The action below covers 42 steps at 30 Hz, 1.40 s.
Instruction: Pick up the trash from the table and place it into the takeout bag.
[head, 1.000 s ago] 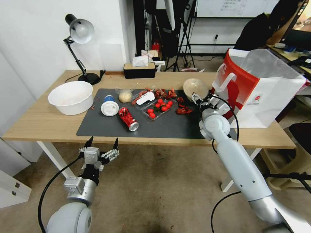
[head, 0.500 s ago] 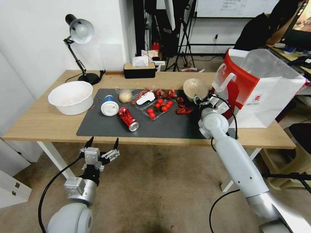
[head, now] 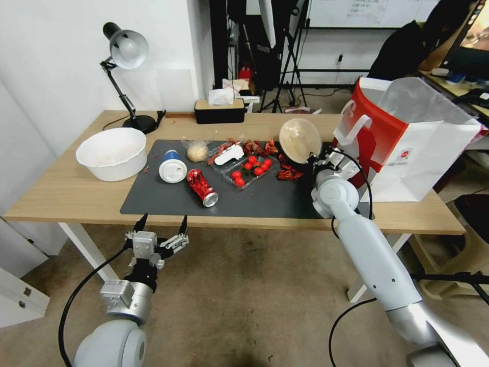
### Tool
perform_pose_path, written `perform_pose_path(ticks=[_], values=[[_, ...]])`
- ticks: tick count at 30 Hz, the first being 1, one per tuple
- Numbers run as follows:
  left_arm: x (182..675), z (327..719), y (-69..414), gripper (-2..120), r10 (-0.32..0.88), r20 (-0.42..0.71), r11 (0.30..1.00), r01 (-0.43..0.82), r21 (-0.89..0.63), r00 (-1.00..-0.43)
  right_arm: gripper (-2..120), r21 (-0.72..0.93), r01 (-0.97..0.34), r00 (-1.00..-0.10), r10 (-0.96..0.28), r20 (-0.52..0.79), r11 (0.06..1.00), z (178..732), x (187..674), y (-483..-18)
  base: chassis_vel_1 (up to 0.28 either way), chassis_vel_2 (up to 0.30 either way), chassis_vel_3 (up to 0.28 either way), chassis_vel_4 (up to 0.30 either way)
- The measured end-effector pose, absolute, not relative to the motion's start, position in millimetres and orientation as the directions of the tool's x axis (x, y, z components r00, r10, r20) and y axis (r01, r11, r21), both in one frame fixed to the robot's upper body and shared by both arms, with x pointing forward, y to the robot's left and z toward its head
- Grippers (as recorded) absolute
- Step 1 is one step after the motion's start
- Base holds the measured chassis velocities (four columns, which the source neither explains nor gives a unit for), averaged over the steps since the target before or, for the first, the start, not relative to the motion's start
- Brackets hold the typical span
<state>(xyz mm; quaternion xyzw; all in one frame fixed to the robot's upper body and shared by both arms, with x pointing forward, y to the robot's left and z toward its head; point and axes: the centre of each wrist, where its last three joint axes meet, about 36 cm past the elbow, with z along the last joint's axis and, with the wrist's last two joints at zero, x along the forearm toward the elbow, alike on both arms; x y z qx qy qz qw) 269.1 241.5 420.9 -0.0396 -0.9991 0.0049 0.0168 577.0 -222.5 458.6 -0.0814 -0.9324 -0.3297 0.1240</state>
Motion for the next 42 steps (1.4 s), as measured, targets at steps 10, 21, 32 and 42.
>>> perform_pose_path(ticks=[10, 21, 32, 42], values=[[269.9, 419.9, 241.3, 100, 0.08, 0.034, 0.997, 0.079, -0.012, -0.996, 0, 0.652, 0.095, -0.992, 0.017, 0.125, 0.752, 478.2, 570.1, -226.1, 0.0, 0.0, 0.0, 0.0], [270.0, 419.9, 240.7, 100, 0.08, 0.033, 0.997, 0.08, -0.014, -0.996, 0, 0.633, -0.139, -0.99, -0.126, -0.066, 0.762, 500.0, 555.5, -223.8, 0.0, 0.0, 0.0, 0.0], [269.9, 422.8, 241.1, 100, 0.081, 0.029, 0.997, 0.081, -0.008, -0.996, 0, 0.429, -0.21, -0.958, -0.097, -0.269, 0.879, 564.8, 532.7, -252.3, 0.0, 0.0, 0.0, 0.0], [269.5, 424.6, 241.2, 100, 0.081, 0.026, 0.997, 0.081, -0.001, -0.996, 0, 0.175, 0.01, -0.942, 0.068, -0.329, 0.985, 609.8, 518.1, -333.0, 0.0, 0.0, 0.0, 0.0]])
